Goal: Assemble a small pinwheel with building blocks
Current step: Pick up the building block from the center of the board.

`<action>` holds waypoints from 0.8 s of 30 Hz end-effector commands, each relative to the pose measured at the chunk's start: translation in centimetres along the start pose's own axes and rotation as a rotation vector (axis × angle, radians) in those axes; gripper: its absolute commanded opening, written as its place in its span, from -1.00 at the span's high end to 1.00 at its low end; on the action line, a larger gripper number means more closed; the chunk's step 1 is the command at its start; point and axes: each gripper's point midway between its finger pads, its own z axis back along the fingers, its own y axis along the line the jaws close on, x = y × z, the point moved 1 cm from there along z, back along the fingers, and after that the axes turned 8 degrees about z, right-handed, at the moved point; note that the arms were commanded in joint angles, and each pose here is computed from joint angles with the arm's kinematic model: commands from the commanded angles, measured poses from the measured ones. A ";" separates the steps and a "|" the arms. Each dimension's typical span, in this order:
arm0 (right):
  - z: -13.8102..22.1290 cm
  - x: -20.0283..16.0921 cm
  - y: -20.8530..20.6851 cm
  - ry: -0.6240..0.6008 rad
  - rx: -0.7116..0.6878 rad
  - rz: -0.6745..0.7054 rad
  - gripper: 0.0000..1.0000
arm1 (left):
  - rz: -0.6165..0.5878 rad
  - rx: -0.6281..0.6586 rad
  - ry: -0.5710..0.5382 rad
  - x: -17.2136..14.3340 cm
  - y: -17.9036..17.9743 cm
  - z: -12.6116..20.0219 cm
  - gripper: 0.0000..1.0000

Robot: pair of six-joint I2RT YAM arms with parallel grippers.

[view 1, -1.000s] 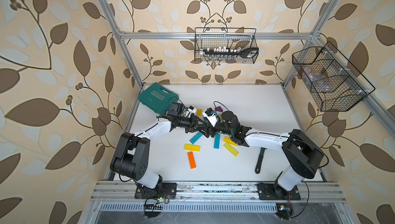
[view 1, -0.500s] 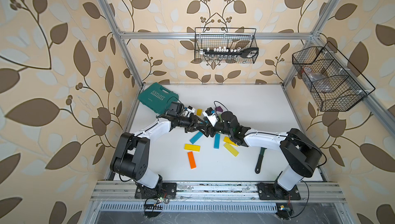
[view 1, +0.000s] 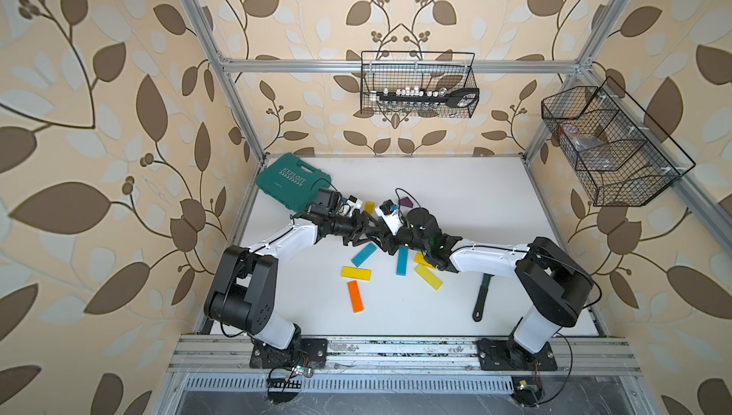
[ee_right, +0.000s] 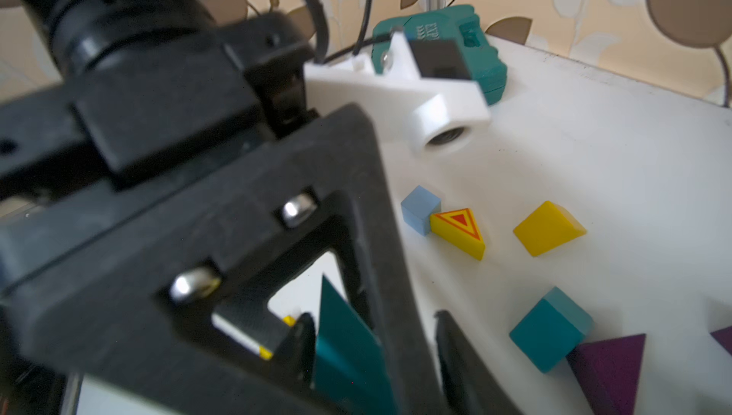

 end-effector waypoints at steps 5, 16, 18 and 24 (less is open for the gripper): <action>-0.6 0.1 0.0 -0.003 0.000 -0.018 0.35 | -0.059 -0.008 -0.041 0.2 -1.0 1.3 -0.27; 0.3 -2.0 -1.1 0.085 -0.073 -0.041 0.54 | 0.067 0.080 -0.223 1.8 2.6 6.5 -0.50; 0.3 -2.6 -1.7 0.126 -0.110 -0.059 0.61 | 0.105 0.139 -0.314 2.1 3.5 8.9 -0.59; -2.4 -3.3 1.0 0.230 -0.082 0.036 0.67 | 0.308 0.419 -0.592 1.7 8.4 17.1 -0.97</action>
